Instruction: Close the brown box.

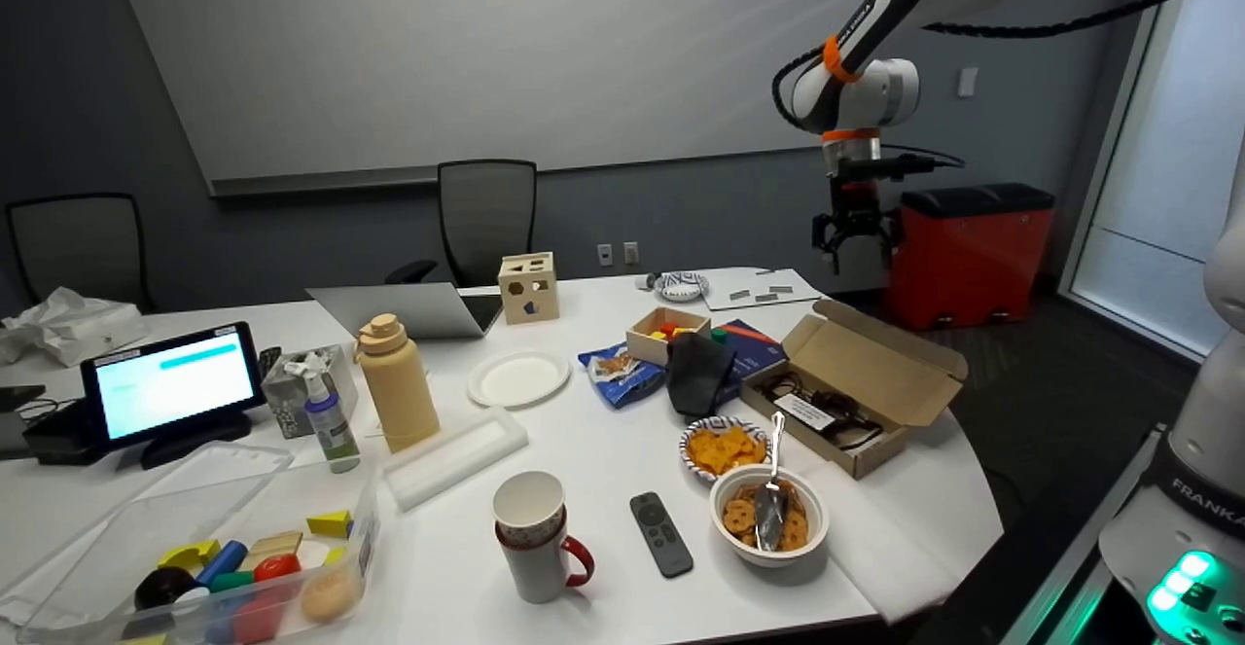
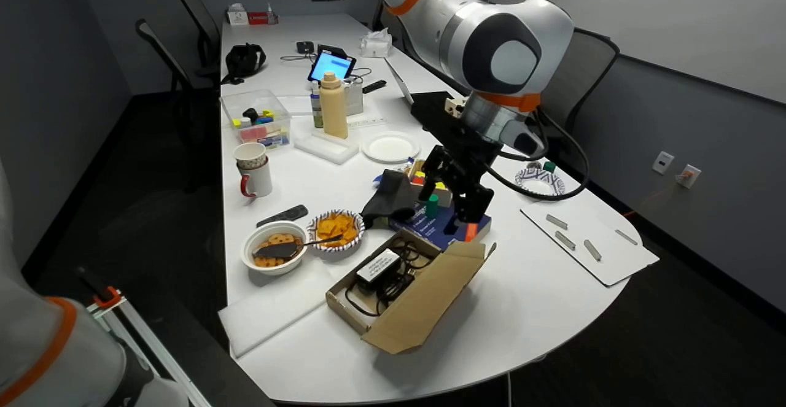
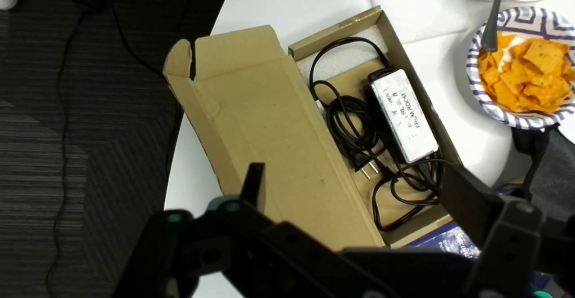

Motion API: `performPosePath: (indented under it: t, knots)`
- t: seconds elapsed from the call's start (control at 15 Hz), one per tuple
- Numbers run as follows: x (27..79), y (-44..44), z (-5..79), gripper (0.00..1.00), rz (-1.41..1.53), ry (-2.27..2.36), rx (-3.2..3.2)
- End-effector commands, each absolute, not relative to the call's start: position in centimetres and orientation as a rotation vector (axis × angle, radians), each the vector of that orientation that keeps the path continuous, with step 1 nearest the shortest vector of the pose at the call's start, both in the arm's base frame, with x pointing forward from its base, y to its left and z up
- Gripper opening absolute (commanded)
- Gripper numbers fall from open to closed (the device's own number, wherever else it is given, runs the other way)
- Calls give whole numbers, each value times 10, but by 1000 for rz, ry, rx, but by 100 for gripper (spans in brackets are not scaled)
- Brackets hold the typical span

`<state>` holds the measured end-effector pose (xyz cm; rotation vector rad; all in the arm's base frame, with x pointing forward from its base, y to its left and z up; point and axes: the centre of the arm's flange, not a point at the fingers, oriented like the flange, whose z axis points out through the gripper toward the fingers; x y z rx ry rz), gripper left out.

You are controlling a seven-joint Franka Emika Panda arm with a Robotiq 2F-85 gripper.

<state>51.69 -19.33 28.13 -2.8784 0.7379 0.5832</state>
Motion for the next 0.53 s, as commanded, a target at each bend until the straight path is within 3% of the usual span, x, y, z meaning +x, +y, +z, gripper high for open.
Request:
performPosePath:
  t: [0.0,0.47]
  knots:
    - [518,-194,282,100,579,738,-2879]
    - [528,-223,244,100,445,712,-2890]
